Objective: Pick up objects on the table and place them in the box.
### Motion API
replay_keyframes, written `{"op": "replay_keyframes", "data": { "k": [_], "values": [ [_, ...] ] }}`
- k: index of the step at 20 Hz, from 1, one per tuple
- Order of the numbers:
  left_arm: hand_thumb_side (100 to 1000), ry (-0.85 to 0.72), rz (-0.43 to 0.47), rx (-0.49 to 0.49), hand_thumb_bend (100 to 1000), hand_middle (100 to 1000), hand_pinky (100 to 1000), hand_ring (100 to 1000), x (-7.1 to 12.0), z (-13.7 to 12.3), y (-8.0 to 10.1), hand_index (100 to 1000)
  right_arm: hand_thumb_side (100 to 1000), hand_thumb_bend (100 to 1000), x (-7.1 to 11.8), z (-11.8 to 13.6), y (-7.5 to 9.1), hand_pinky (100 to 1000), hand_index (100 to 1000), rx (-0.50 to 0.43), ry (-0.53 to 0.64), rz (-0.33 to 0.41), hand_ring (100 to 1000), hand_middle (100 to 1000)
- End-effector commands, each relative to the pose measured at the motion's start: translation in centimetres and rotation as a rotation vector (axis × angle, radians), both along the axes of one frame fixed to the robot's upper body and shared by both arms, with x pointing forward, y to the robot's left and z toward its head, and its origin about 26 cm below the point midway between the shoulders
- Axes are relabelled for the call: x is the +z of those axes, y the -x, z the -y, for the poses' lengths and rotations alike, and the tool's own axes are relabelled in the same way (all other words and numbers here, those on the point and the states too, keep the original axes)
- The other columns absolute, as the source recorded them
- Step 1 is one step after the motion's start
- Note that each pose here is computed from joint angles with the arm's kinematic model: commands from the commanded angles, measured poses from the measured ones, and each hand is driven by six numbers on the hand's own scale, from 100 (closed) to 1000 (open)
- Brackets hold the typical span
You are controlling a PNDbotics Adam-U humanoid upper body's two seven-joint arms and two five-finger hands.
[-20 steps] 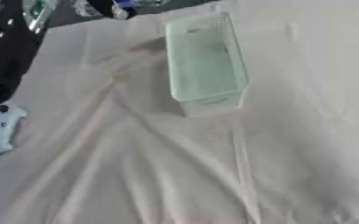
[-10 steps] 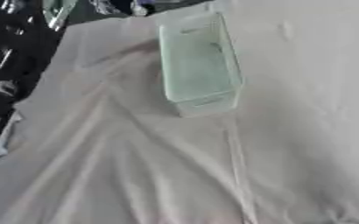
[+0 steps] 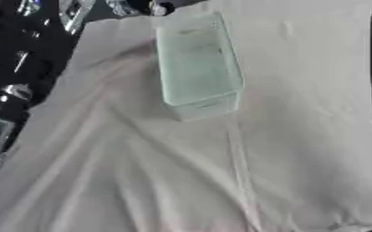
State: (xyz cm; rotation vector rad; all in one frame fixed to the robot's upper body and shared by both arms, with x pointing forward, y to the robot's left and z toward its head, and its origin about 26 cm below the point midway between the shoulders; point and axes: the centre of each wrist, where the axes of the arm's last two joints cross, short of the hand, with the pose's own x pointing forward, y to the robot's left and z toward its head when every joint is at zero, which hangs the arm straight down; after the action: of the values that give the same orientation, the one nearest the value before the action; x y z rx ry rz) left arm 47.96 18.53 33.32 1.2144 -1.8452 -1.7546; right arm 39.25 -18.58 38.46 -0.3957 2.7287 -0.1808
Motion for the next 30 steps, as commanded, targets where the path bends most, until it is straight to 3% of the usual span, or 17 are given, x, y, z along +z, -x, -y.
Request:
{"op": "replay_keyframes", "data": {
  "k": [1, 11, 25, 28, 29, 30],
  "values": [
    [100, 0.048, 0.038, 0.014, 197, 581, 100, 100, 1.4, 0.2, 0.1, 257, 1000, 100, 1.1, -0.6, 0.5, 679, 862, 0.018, 0.003, 0.034, 786, 841],
    [100, 0.185, 0.028, -0.003, 162, 584, 100, 100, -0.1, 2.4, 0.2, 248, 1000, 100, 1.1, -1.4, 0.6, 679, 862, 0.043, 0.003, 0.035, 786, 841],
    [100, 0.251, 0.004, -0.052, 141, 625, 100, 100, -1.7, 5.0, 0.5, 266, 1000, 100, 1.2, -2.0, 0.5, 679, 862, 0.058, 0.017, 0.04, 786, 842],
    [100, 0.249, 0.006, -0.052, 208, 721, 100, 106, -2.1, 5.3, 0.7, 331, 1000, 100, 1.3, -1.9, 0.5, 679, 862, 0.059, 0.017, 0.042, 786, 841],
    [160, 0.244, 0.004, -0.053, 289, 780, 100, 182, -2.2, 5.3, 0.7, 380, 1000, 100, 1.3, -1.9, 0.5, 679, 862, 0.059, 0.017, 0.043, 786, 841],
    [181, 0.231, 0.005, -0.056, 300, 787, 100, 192, -2.3, 5.3, 0.8, 386, 1000, 100, 1.3, -1.9, 0.5, 679, 862, 0.059, 0.017, 0.043, 786, 841]
  ]
}}
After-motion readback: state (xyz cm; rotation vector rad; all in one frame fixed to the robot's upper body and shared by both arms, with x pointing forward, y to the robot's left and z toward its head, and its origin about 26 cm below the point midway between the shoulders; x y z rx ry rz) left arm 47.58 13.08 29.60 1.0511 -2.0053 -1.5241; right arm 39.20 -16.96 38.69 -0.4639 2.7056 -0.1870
